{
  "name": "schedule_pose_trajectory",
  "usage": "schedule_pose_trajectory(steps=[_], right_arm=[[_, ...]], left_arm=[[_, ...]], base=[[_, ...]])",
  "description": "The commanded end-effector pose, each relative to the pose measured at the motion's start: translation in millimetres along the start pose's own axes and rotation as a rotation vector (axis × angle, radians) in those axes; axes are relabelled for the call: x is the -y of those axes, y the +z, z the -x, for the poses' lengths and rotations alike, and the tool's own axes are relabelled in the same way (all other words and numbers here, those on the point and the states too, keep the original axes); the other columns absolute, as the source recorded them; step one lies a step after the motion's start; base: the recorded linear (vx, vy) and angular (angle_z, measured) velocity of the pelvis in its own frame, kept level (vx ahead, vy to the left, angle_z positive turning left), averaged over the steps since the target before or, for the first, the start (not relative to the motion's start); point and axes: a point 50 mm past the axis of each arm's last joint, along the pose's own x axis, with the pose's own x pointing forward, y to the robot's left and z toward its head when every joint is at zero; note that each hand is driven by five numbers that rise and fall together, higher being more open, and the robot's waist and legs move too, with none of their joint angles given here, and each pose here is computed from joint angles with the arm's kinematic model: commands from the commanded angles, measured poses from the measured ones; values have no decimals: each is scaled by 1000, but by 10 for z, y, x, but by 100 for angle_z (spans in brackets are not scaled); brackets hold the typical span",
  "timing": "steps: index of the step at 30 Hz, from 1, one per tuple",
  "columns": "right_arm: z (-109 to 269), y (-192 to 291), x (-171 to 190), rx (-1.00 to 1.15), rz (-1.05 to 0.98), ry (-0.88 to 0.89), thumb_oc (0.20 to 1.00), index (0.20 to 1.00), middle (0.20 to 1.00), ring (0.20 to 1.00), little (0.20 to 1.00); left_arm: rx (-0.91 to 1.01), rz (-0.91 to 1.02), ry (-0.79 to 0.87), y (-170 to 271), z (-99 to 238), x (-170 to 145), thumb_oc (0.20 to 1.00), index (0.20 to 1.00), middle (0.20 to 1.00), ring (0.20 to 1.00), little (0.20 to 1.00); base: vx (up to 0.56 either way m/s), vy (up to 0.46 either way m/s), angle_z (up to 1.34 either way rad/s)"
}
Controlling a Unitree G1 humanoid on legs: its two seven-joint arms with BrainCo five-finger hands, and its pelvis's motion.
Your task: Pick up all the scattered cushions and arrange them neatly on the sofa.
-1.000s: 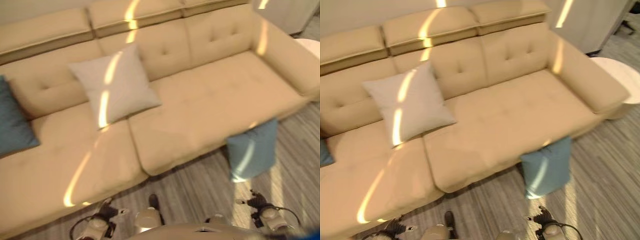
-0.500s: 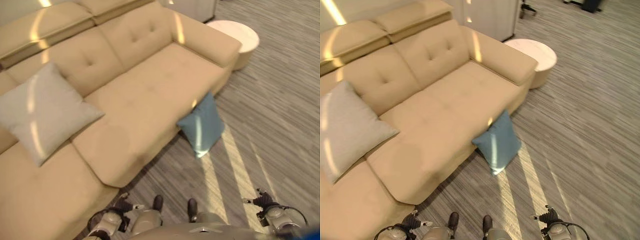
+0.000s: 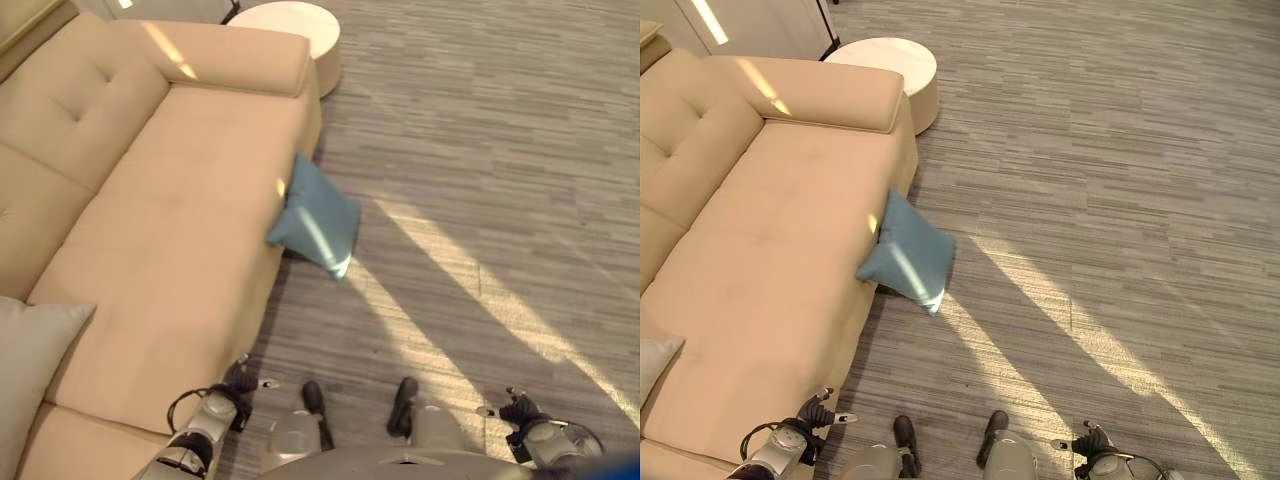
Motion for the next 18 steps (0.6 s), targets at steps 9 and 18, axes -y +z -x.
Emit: schedule_pose_trajectory(steps=[9, 18], right_arm=[[-20, 91, 145, 43, -49, -65, 1000, 1000, 1000, 1000, 1000], [-7, 48, 72, 31, -7, -47, 1000, 1000, 1000, 1000, 1000]], left_arm=[[31, 11, -16, 155, -34, 81, 1000, 1000, 1000, 1000, 1000], [8, 32, -21, 61, -11, 101, 1000, 1000, 1000, 1000, 1000]], base=[[71, -161, -3], [274, 38, -1]])
